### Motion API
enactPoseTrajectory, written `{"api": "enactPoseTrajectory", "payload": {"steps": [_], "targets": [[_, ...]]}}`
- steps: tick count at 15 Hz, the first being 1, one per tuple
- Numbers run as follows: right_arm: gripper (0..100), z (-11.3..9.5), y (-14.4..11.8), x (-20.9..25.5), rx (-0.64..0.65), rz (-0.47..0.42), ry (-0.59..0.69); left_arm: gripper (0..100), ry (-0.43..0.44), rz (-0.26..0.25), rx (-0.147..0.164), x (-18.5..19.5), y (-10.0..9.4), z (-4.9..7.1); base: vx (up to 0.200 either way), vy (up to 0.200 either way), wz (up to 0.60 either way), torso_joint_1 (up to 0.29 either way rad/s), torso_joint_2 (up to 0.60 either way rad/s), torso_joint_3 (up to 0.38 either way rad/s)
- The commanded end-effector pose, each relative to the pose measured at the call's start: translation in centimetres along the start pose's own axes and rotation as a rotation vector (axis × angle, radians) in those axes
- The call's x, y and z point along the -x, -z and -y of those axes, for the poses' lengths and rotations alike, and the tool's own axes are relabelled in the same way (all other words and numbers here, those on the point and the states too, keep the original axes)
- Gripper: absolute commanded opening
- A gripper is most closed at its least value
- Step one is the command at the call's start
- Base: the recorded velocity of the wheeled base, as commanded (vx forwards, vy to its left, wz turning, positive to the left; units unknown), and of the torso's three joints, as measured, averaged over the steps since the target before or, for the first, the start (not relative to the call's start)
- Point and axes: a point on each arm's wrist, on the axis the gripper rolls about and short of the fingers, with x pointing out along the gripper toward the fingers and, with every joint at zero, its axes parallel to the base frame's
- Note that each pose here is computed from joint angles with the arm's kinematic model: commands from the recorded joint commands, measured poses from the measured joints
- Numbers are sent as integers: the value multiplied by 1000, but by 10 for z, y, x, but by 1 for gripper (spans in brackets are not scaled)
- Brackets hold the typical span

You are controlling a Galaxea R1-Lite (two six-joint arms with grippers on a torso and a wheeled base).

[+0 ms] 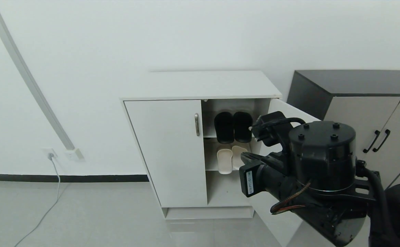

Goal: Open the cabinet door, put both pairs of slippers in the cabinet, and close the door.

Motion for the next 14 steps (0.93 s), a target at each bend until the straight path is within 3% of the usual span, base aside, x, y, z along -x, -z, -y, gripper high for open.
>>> {"api": "enactPoseTrajectory", "payload": {"steps": [1, 9, 14], "targets": [[0, 0, 0, 0, -1, 1, -1, 0, 0, 1, 0, 0, 0, 0, 0, 0, 0, 203, -505, -310], [0, 4, 1, -3, -3, -3, 16, 0, 0, 1, -2, 0, 0, 0, 0, 0, 0, 226, -545, -317], [0, 4, 4, -3, 11, -14, 13, 0, 1, -1, -1, 0, 0, 0, 0, 0, 0, 62, -129, -73]]}}
